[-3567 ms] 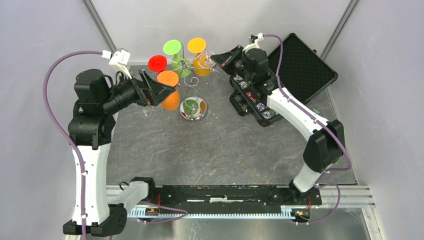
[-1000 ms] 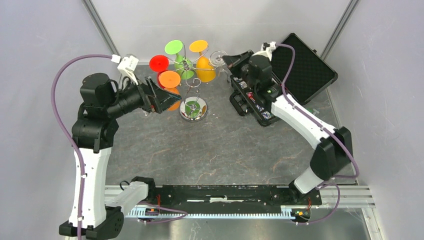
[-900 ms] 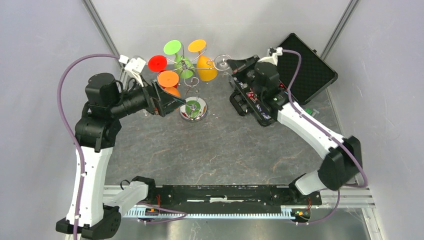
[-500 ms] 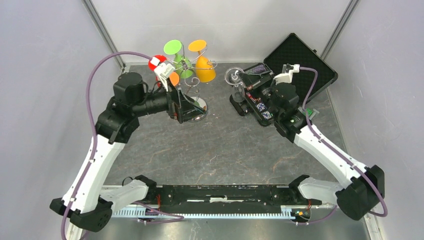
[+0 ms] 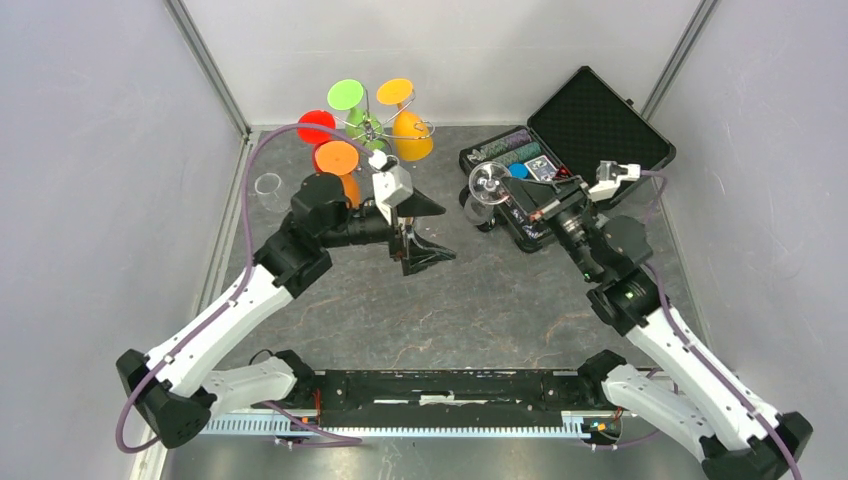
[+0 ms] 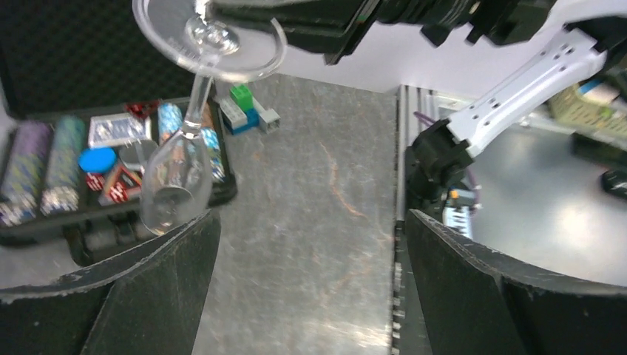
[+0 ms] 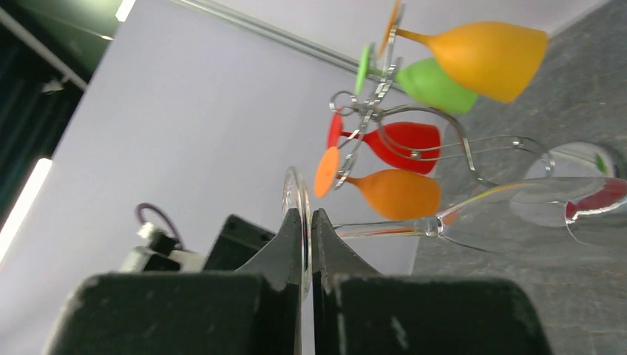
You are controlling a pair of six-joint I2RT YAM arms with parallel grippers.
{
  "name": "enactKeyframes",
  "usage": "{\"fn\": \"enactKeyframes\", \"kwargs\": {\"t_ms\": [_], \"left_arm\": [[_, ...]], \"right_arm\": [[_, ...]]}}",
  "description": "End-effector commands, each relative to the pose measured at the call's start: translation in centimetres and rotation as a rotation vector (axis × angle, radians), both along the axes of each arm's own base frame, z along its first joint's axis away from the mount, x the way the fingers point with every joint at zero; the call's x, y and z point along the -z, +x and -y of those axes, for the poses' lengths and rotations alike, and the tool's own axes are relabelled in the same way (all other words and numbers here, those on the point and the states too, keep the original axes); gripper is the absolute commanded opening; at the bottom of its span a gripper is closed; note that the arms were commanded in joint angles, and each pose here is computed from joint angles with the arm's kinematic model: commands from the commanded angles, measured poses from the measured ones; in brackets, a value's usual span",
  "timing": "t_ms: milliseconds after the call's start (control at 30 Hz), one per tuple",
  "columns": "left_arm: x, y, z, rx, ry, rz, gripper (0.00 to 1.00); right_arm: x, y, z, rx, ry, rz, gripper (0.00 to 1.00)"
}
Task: Take the wine glass off the wine glass rack
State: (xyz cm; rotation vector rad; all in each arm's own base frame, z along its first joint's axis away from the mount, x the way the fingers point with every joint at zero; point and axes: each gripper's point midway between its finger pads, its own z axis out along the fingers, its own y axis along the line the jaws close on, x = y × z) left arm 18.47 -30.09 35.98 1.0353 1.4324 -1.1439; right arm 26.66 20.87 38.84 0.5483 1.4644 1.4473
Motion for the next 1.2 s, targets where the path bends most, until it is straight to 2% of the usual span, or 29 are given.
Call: {"fn": "enactKeyframes", "kwargs": {"t_ms": [0, 167, 333, 533, 767, 933, 1167], "left_arm": [[-2.0, 1.9, 2.2, 0.029, -0.077, 0.410, 0.96], [-2.4, 2.7, 4.4, 0.072, -0.100, 0.475, 0.91], [-3.5, 3.3, 5.7, 0.079, -0.120, 0.544, 0.93], [-4.2, 3.9, 6.8, 0.085, -0.148, 0.571, 0.88], [-3.2, 4.1, 7.6, 0.116, -0.141, 0.545, 0.65], [-2.5, 4.2, 8.1, 0.140, -0.132, 0.523, 0.55], [-2.2, 3.9, 8.5, 0.173, -0.127, 0.489, 0.31]], "right_arm": [[-3.5, -2.9, 1.1, -0.042, 0.086, 0.079, 0.00], [-4.3, -4.5, 1.3, -0.079, 0.091, 0.101, 0.00], [-3.8, -4.8, 0.9, -0.111, 0.101, 0.090, 0.00], [-3.5, -4.7, 0.6, -0.125, 0.104, 0.083, 0.00], [-3.6, -4.7, 0.1, -0.149, 0.111, 0.084, 0.00], [-3.4, -4.7, 0.1, -0.153, 0.117, 0.082, 0.00], [-3.0, -4.6, -0.4, -0.176, 0.110, 0.071, 0.00]]}}
